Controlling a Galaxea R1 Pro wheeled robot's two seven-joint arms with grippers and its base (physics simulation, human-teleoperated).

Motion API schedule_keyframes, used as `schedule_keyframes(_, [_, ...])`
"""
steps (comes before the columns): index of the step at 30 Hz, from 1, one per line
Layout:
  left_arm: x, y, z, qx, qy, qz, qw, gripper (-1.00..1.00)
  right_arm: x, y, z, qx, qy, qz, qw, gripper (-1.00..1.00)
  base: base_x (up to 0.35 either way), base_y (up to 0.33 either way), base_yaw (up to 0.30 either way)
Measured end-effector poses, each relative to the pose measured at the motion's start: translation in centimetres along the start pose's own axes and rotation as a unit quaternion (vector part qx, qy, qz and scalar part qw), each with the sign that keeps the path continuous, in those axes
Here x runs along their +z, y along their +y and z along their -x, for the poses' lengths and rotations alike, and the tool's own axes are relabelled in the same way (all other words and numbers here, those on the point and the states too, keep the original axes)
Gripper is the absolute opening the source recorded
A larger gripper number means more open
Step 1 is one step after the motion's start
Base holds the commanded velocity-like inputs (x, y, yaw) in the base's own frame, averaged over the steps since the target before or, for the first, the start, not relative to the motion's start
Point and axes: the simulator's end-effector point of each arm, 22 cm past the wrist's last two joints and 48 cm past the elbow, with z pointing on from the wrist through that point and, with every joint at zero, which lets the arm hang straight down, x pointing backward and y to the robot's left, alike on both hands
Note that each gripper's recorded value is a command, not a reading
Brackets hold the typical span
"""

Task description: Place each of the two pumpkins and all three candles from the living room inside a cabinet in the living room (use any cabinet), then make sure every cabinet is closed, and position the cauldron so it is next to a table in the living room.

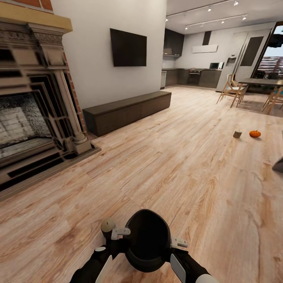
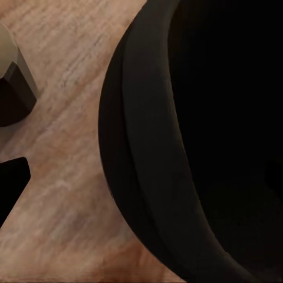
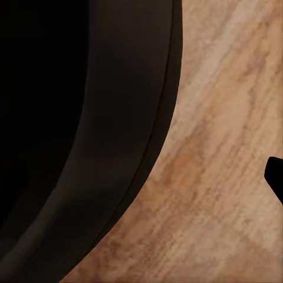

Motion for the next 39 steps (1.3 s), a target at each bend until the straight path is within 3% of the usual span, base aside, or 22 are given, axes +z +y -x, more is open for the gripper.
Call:
schedule_keyframes(8, [0.6, 0.8, -3.8, -0.004, 0.039, 0.006, 0.9992, 1.0, 0.6, -0.2, -0.9, 0.001, 0.01, -0.002, 0.9999, 1.0, 0.0, 0.0, 0.0])
schedule_keyframes(39, [1.0, 1.0, -4.7, -0.005, 0.046, 0.006, 0.9989, 1.0, 1.1, -0.4, -1.7, 0.001, 0.018, -0.004, 0.9998, 1.0, 0.0, 0.0, 0.0])
